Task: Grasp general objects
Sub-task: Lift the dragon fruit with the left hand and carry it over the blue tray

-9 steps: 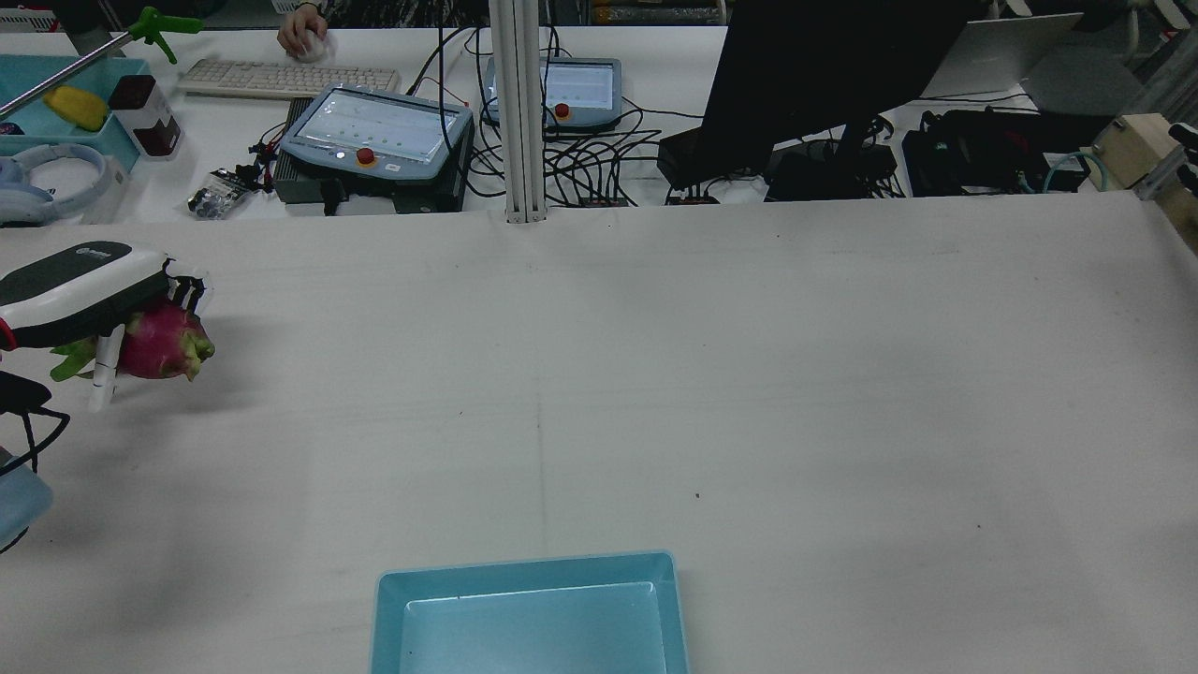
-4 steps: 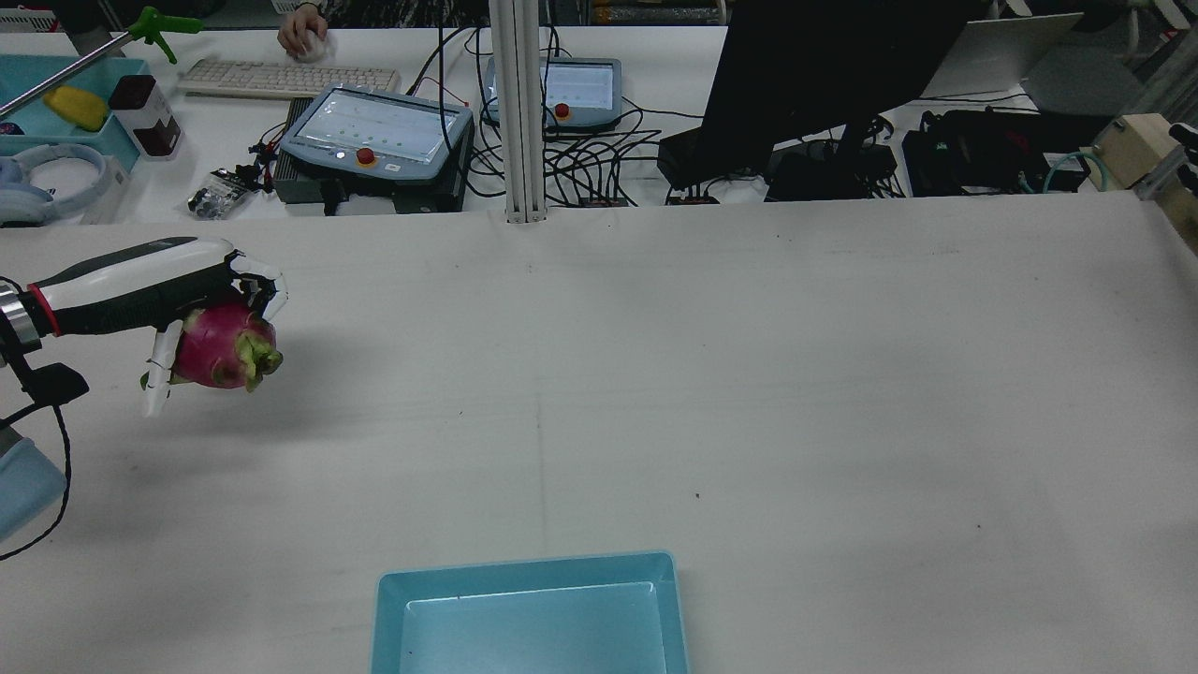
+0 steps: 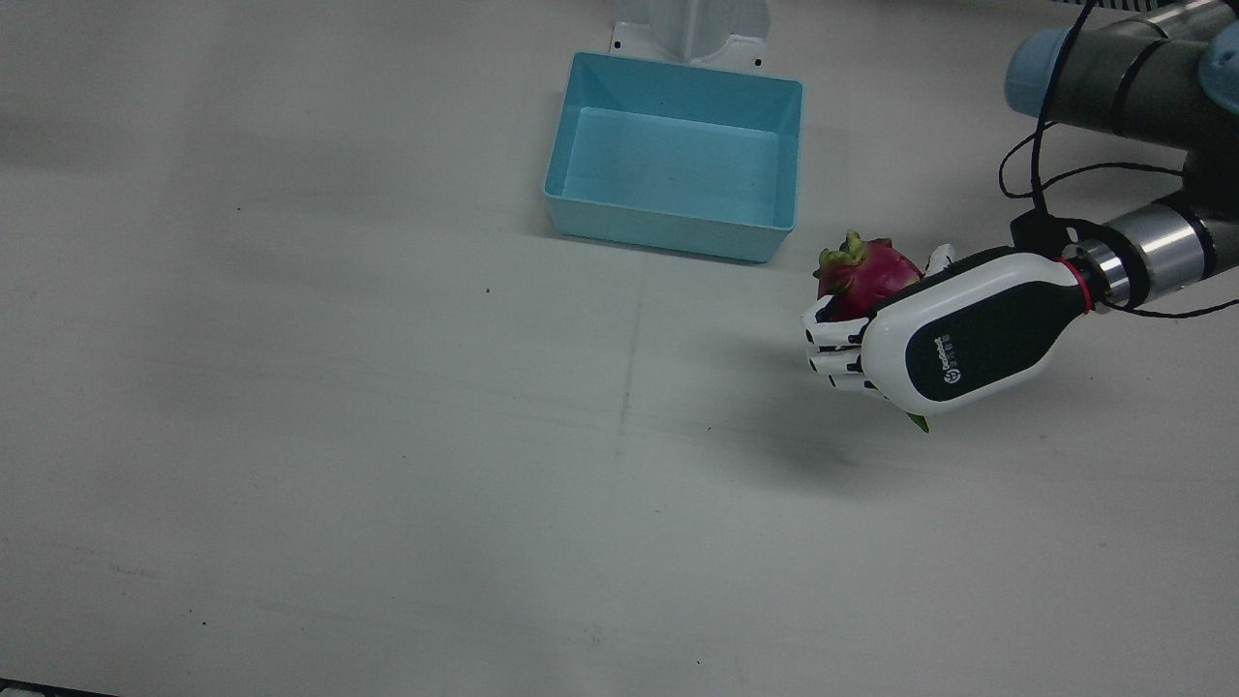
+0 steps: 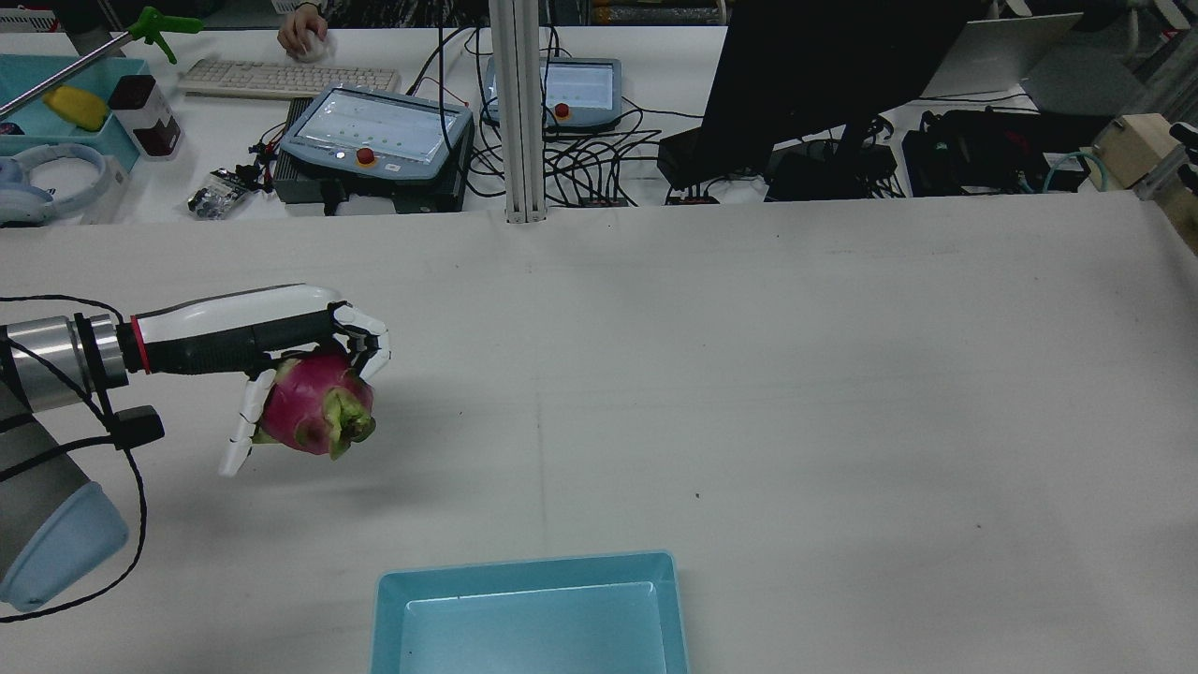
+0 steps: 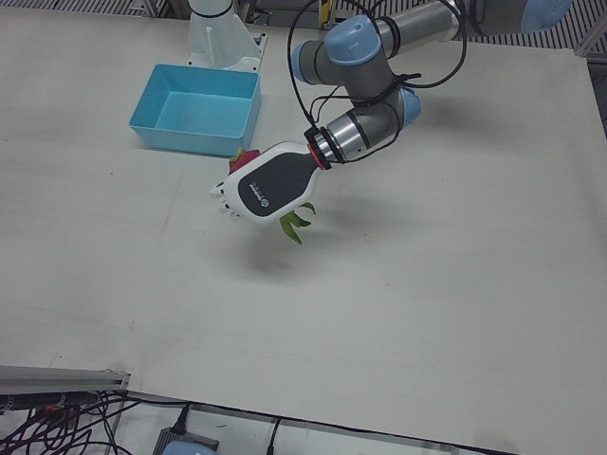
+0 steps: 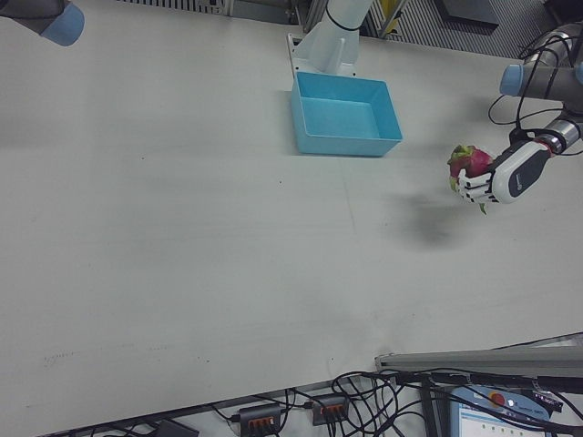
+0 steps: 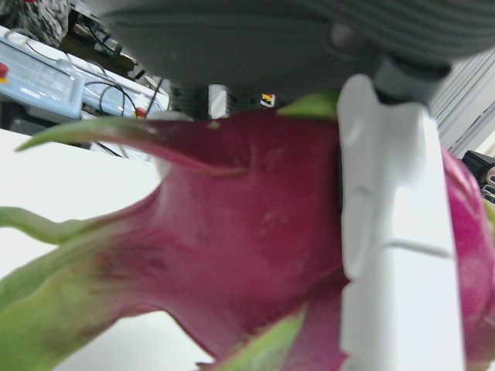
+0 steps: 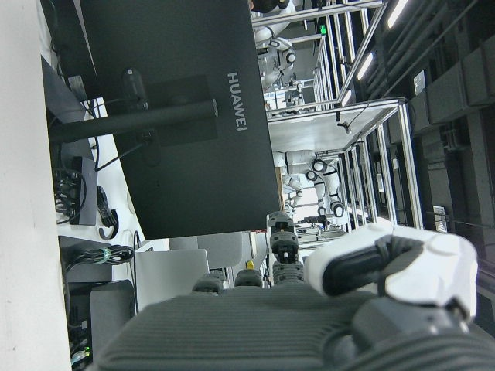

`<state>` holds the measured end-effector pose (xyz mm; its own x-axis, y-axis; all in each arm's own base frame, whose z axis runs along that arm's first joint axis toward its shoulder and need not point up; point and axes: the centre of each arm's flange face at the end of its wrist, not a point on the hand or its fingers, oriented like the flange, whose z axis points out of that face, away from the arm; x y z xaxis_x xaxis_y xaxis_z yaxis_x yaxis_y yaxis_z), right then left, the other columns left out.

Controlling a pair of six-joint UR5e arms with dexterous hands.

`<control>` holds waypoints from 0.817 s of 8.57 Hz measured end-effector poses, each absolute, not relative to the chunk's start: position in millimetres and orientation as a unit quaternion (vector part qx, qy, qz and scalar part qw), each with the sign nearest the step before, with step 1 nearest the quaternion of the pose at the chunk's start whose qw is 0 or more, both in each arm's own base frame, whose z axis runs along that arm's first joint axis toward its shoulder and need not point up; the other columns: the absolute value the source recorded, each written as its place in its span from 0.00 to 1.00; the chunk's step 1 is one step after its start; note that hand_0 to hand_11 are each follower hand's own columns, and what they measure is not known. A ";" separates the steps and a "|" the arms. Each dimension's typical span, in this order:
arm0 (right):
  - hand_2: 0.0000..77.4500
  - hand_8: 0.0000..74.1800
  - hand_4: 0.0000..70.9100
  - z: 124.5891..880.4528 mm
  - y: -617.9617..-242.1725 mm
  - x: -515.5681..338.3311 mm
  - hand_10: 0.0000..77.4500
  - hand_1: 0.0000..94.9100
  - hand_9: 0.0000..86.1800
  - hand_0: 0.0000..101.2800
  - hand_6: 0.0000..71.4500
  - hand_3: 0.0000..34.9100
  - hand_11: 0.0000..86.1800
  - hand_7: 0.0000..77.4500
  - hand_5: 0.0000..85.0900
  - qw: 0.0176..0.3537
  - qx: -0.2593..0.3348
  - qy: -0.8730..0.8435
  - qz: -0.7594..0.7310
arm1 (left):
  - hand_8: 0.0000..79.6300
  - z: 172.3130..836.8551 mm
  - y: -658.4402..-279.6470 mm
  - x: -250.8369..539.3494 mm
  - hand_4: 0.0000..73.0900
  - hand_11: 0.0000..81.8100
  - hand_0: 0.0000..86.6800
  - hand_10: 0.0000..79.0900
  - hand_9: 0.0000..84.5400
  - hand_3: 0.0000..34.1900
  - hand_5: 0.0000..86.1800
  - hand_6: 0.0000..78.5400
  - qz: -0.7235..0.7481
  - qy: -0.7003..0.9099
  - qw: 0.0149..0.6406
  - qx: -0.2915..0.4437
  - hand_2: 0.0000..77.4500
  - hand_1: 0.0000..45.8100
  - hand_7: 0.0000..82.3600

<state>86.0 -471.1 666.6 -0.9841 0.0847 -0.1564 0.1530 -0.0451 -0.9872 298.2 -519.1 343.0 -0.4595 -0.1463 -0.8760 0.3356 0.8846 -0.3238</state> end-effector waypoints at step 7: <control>1.00 0.00 0.00 666.1 -471.1 85.6 0.00 0.43 0.01 0.00 0.00 0.00 0.01 0.00 0.01 0.024 0.086 0.691 -0.717 | 0.67 169.2 -373.9 481.2 0.38 0.95 0.90 0.88 0.61 0.00 0.75 0.60 -0.096 0.872 0.459 -0.142 0.05 0.00 0.70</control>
<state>85.6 -471.1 666.1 -0.9840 0.0856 -0.1564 0.1531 -0.0443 -0.9872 481.2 -373.9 169.2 -0.5379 -0.3353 -0.7735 -0.1588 0.9414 -0.2976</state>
